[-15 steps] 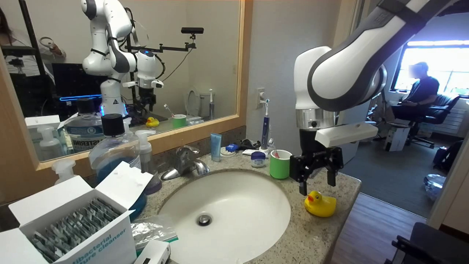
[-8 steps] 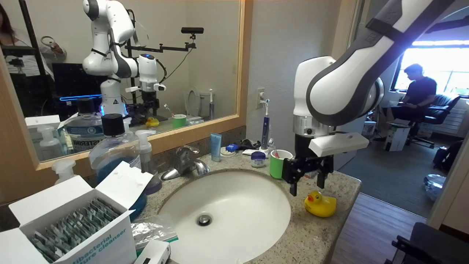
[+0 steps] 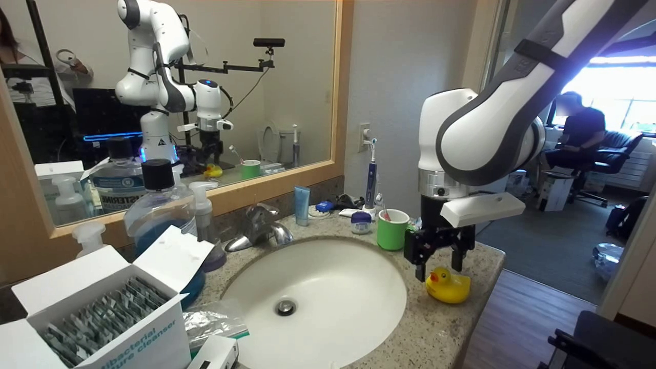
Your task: Put the duck in the sink
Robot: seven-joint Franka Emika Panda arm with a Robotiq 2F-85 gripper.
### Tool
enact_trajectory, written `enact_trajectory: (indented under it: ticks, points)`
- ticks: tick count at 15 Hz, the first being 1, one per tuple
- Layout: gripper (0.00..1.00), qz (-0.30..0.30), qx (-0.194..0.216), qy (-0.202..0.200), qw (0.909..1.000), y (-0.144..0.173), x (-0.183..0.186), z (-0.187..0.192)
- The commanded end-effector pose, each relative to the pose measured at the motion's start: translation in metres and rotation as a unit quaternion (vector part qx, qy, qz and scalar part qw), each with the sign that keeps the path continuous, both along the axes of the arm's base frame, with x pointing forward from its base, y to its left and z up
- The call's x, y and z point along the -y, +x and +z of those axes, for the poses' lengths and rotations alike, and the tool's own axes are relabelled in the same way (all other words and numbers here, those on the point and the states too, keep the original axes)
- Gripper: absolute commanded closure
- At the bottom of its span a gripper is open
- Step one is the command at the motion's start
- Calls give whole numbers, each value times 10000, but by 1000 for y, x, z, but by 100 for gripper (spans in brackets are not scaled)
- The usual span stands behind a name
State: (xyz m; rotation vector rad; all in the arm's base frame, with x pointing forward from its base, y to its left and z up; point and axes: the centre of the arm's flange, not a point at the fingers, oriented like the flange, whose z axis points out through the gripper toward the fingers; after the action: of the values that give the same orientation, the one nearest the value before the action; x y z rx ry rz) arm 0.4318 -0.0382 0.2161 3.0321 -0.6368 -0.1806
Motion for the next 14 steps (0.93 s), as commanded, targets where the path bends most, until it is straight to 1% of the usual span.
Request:
enact_trajectory:
  ticks: [1, 2, 3, 5, 8, 10, 11, 12, 13, 14]
  points:
    - [24, 102, 53, -47, 9999, -7, 1, -1]
    - [42, 106, 40, -53, 9999, -7, 1, -1]
    - [43, 112, 24, -57, 9999, -7, 1, -1]
    - [57, 118, 6, -85, 9999, -7, 0, -2]
    - [82, 140, -21, -129, 9998, -6, 0, -2]
    - [94, 183, -33, -149, 9997, -4, -1, -1]
    - [97, 209, -55, -166, 9996, -4, -1, 1]
    - [98, 219, -46, -180, 9996, -3, -2, 3]
    - [95, 239, -33, -208, 9995, -2, -4, 7]
    - [95, 275, -16, -234, 9993, 0, -6, 13]
